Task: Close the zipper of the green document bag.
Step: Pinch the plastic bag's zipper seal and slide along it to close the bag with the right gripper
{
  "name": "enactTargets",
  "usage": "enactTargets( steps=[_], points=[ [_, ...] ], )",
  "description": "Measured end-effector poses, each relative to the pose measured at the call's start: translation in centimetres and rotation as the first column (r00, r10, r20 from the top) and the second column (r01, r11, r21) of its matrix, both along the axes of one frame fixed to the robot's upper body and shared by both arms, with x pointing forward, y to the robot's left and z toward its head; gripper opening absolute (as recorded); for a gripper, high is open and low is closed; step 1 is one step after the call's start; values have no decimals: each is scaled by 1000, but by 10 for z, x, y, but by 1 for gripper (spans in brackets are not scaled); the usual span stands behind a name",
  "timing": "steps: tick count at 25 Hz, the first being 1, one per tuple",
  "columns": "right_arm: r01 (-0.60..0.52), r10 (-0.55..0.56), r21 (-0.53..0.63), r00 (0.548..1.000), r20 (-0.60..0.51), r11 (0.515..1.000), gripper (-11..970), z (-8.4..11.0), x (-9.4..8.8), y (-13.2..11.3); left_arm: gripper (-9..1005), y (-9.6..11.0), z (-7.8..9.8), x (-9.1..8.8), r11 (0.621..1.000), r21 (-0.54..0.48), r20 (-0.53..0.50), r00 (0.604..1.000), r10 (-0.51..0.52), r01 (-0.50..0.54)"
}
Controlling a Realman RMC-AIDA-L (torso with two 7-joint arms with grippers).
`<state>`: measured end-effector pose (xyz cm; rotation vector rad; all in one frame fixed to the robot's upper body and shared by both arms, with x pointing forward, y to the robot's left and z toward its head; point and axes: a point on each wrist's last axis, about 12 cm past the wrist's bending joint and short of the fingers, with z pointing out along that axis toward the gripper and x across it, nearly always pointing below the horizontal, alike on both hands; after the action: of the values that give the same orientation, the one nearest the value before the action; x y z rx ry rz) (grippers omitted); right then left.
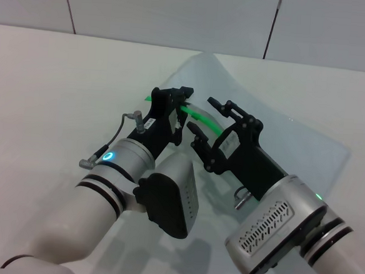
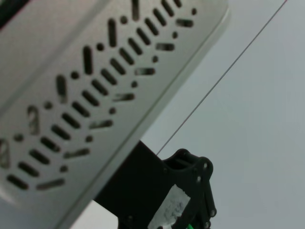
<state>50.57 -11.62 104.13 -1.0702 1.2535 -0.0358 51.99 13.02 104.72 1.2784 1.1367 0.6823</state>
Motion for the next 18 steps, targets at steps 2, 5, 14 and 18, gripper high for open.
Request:
enactTargets(
  steps=[2,5,14,18],
  points=[
    [1,-1,-4,1000,7,1000,525,0,-1,0,101,0,0,0,1000,1,0,1000,-1,1],
    [2,-2,-4,1000,9,1000,522,0,-1,0,102,0,0,0,1000,3,2,1000,-2,2],
    [-2,2,-13,1000,15,1000,517,1,0,1,105,-1,1,0,1000,6,11,1000,-11,11],
    [-2,3,-14,1000,17,1000,515,1,1,1,106,-2,1,0,1000,7,13,1000,-13,13]
  ],
)
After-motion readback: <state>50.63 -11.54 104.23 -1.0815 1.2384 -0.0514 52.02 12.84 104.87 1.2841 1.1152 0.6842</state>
